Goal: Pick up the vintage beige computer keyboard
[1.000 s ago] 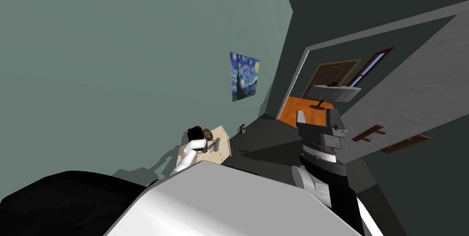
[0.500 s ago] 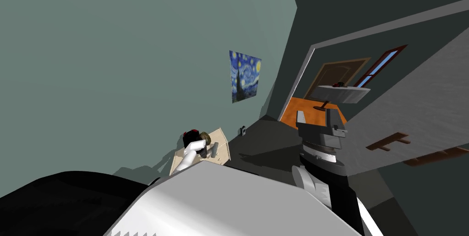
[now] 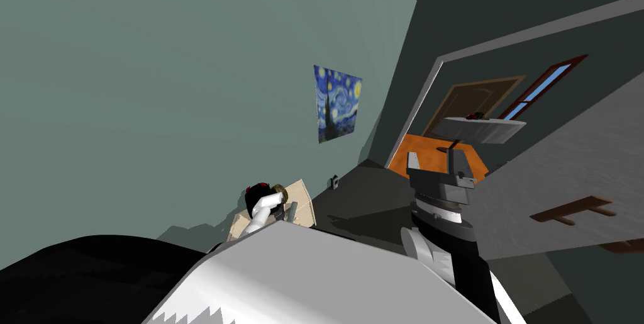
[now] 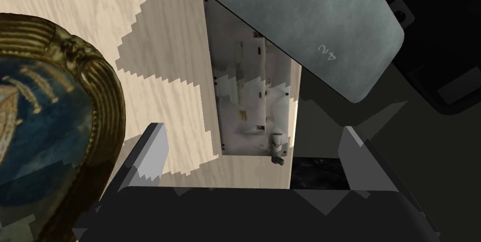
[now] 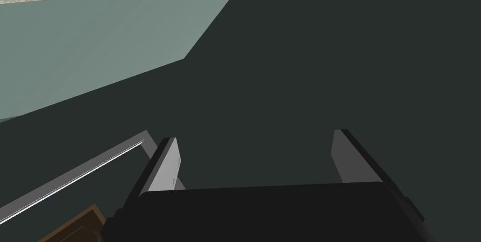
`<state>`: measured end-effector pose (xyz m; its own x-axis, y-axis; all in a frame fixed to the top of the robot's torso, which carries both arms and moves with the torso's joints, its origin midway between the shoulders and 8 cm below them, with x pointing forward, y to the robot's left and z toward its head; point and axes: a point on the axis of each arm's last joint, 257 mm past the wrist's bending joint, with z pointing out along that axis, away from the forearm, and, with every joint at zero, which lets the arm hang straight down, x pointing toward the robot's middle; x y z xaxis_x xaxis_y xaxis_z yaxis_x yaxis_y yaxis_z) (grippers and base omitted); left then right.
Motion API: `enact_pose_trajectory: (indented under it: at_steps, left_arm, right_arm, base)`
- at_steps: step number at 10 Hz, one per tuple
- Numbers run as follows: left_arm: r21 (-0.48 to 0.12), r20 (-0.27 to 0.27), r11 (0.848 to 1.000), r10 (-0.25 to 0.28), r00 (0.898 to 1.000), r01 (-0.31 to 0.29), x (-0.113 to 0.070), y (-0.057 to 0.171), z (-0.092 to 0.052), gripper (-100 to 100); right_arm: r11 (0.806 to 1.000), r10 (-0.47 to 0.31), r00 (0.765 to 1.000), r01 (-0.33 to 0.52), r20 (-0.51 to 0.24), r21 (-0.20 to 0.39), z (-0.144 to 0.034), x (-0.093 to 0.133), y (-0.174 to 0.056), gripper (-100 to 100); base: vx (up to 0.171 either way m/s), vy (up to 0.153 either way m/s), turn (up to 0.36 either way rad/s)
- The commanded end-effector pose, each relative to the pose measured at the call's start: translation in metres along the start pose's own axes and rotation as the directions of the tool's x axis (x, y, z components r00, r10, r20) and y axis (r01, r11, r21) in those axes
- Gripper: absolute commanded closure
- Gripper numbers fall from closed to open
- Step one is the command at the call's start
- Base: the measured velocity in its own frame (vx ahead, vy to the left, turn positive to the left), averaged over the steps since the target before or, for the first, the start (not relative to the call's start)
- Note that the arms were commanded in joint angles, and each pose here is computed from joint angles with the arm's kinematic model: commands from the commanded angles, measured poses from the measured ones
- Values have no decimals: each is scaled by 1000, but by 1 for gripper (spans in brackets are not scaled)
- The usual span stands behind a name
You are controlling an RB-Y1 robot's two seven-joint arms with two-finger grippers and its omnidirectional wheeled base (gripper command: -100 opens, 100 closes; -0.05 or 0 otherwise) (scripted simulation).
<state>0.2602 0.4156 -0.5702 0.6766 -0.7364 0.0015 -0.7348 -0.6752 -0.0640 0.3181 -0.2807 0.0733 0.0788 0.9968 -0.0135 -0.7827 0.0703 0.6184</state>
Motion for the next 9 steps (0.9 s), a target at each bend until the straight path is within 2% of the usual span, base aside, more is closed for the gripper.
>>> enact_pose_trajectory:
  at_steps: [1,2,3,7,8,9]
  left_arm:
    - [0,0,1000,0,1000,0,0,0,0,-100]
    - [-2,0,1000,0,1000,0,0,0,0,0]
    - [0,0,1000,3,1000,-3,0,6,7,-100]
    - [4,-1,1000,10,1000,-10,0,19,21,-100]
    - [2,-1,1000,8,1000,-8,0,17,18,-100]
    - [4,-1,1000,9,1000,-9,0,17,18,100]
  right_arm:
    - [1000,0,1000,0,0,0,0,0,0,0]
    - [1000,0,1000,0,0,0,0,0,0,0]
    - [1000,0,1000,0,0,0,0,0,0,0]
    - [1000,0,1000,0,0,0,0,0,0,0]
    - [1000,0,1000,0,0,0,0,0,0,0]
    - [1000,0,1000,0,0,0,0,0,0,0]
  base:
    - [6,-11,17]
    - [0,0,0]
    - [6,-7,20]
    - [5,-6,19]
    - [0,0,0]
    - [0,0,0]
